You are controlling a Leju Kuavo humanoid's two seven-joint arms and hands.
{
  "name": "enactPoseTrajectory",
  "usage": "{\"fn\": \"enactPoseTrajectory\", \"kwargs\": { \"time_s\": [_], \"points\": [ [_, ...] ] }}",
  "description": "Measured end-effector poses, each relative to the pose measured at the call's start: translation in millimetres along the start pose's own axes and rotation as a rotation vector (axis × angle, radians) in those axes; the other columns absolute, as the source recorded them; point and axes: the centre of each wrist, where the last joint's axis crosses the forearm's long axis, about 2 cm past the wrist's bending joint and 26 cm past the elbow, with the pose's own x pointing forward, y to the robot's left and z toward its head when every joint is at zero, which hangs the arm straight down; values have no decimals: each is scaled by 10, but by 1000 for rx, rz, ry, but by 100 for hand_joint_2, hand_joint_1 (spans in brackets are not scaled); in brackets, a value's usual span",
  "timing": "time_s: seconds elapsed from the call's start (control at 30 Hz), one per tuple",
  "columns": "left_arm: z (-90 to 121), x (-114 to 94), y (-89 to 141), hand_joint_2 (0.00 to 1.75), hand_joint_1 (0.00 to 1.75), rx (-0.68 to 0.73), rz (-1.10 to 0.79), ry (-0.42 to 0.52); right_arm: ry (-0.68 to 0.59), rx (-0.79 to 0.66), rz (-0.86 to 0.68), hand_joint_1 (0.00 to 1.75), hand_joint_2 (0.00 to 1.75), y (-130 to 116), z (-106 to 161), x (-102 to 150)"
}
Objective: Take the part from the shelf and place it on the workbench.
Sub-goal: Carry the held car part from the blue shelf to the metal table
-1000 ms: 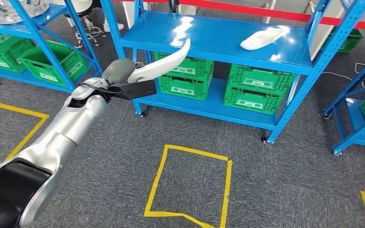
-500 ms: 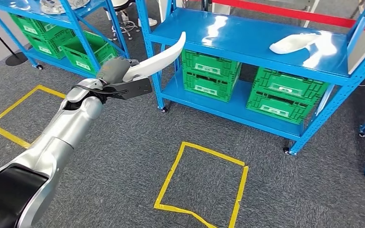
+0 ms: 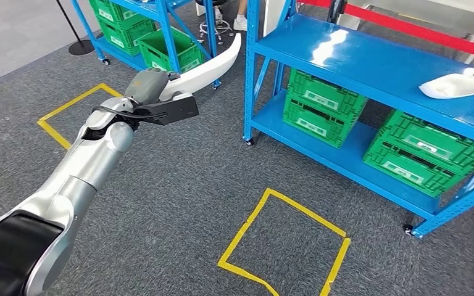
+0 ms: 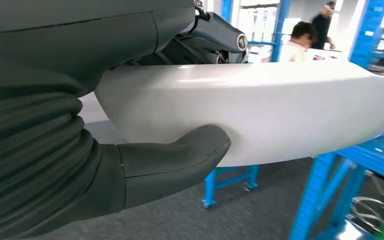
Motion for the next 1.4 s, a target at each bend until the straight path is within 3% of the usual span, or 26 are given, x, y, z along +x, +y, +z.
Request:
{"fn": "enactPoseTrajectory", "kwargs": {
  "time_s": [0.3, 0.67, 0.97, 1.4],
  "points": [
    [-21, -48, 100, 175, 157, -25, -14, -4, -23, -4, -8, 0, 175, -2, -52, 121],
    [-181, 51, 233, 175, 157, -26, -6, -35, -27, -11, -6, 0, 175, -31, -79, 170],
    [-280, 211, 98, 175, 157, -58, 45, -62, -42, -24, -14, 0, 175, -82, -62, 98],
    [-286, 215, 70, 175, 157, -66, 51, -57, -43, -26, -13, 0, 175, -91, -56, 78]
  ]
}}
